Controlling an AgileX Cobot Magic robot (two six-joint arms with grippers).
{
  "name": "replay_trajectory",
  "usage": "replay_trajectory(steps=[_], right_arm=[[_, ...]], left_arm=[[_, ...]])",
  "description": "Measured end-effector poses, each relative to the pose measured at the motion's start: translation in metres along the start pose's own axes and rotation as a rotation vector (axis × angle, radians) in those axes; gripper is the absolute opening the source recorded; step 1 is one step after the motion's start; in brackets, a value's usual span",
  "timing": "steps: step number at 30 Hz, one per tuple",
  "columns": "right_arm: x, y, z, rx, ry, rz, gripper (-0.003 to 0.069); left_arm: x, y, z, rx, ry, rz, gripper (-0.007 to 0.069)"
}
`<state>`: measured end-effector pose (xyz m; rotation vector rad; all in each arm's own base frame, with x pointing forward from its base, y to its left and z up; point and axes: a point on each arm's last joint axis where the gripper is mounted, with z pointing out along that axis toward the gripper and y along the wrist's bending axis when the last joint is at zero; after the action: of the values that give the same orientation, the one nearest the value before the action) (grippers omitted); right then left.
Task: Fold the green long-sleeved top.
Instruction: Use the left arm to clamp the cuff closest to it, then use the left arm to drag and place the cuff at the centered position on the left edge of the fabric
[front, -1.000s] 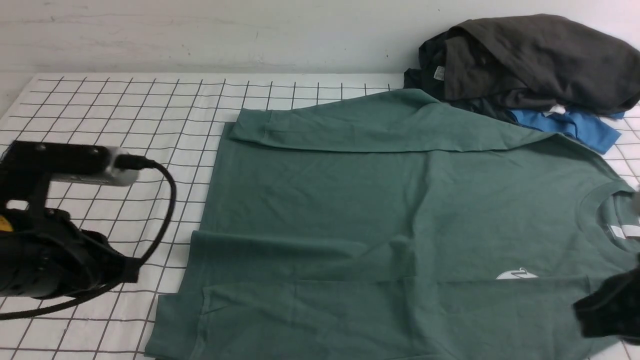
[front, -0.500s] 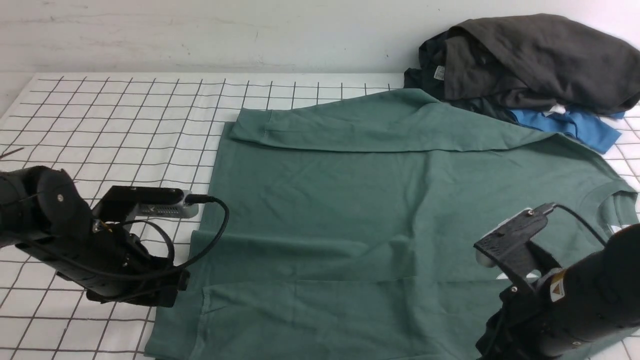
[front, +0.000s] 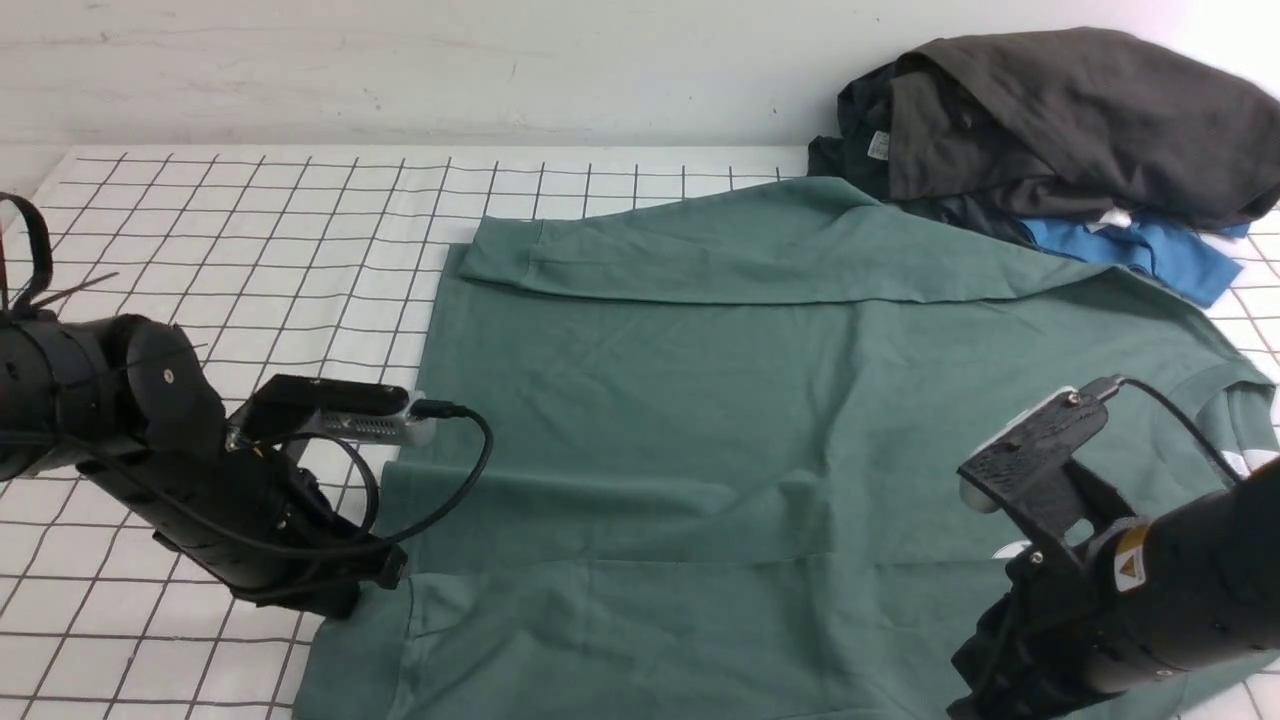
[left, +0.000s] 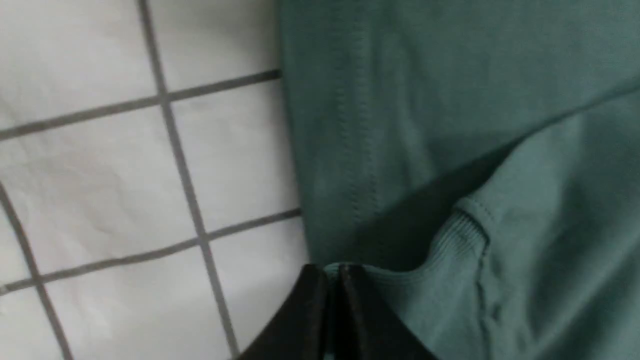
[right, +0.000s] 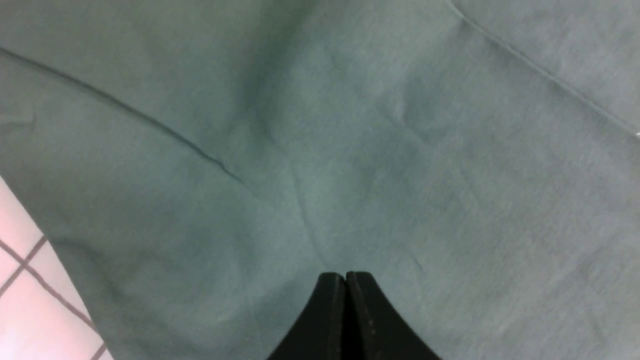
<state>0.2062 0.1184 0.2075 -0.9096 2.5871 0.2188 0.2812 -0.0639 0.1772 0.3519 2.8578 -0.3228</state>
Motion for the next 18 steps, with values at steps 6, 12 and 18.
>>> replay_trajectory(steps=[6, 12, 18], right_arm=[[-0.002, -0.001, -0.004, 0.012, -0.029, -0.008, -0.0010], [-0.004, -0.002, -0.004, 0.024, -0.053, -0.014, -0.0010], [-0.004, -0.003, -0.004, 0.036, -0.052, -0.018, -0.0010]], left_arm=[[-0.025, -0.025, -0.071, -0.013, -0.281, 0.146, 0.0001], [-0.059, -0.026, -0.097, -0.062, -0.457, 0.189, 0.0000], [-0.110, -0.008, -0.040, -0.129, -0.484, 0.175, 0.0000]])
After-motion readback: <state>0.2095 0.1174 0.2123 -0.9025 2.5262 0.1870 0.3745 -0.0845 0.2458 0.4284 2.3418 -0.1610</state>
